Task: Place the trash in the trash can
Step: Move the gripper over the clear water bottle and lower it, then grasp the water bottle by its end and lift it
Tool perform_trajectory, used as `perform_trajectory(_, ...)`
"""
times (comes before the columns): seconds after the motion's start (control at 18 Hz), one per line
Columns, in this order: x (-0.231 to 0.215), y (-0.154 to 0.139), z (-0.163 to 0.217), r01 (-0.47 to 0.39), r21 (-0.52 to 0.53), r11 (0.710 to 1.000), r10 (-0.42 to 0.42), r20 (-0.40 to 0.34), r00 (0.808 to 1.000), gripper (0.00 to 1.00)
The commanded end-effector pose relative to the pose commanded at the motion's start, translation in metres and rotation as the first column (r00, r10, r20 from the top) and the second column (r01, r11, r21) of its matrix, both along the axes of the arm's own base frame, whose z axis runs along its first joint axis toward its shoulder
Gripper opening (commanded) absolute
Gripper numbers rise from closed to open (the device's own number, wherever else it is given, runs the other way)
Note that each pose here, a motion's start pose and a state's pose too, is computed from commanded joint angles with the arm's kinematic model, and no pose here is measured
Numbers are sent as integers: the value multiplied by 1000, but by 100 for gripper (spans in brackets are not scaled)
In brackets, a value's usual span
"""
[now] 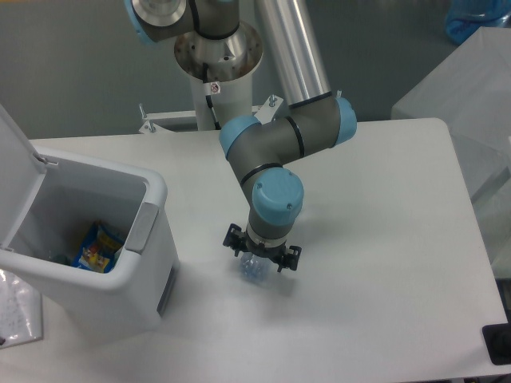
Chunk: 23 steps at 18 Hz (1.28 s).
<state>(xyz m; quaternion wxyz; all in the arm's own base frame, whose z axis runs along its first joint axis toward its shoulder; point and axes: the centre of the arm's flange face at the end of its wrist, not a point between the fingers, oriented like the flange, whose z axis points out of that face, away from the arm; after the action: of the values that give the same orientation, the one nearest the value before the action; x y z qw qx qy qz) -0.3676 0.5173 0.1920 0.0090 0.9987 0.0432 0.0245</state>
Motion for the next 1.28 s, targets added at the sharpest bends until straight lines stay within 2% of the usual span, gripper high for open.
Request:
perform_trajectory(0.11, -1, -1, -1, 1, -13, 1000, -1, -9, 1000, 90)
perform_trajectory(0.33, -2, 0, 0, -2, -7, 1000, 2, -11, 1000, 64)
perform_trajectory(0.5, -7, 6, 11, -6, 14, 1000, 6, -25, 1000, 51)
perform_trajectory(1.0, -23, 23, 52, -26, 110, 994, 31, -53, 998, 47)
perform_trajectory(1.28, -38, 24, 123, -55, 275, 960, 72, -53, 996, 47)
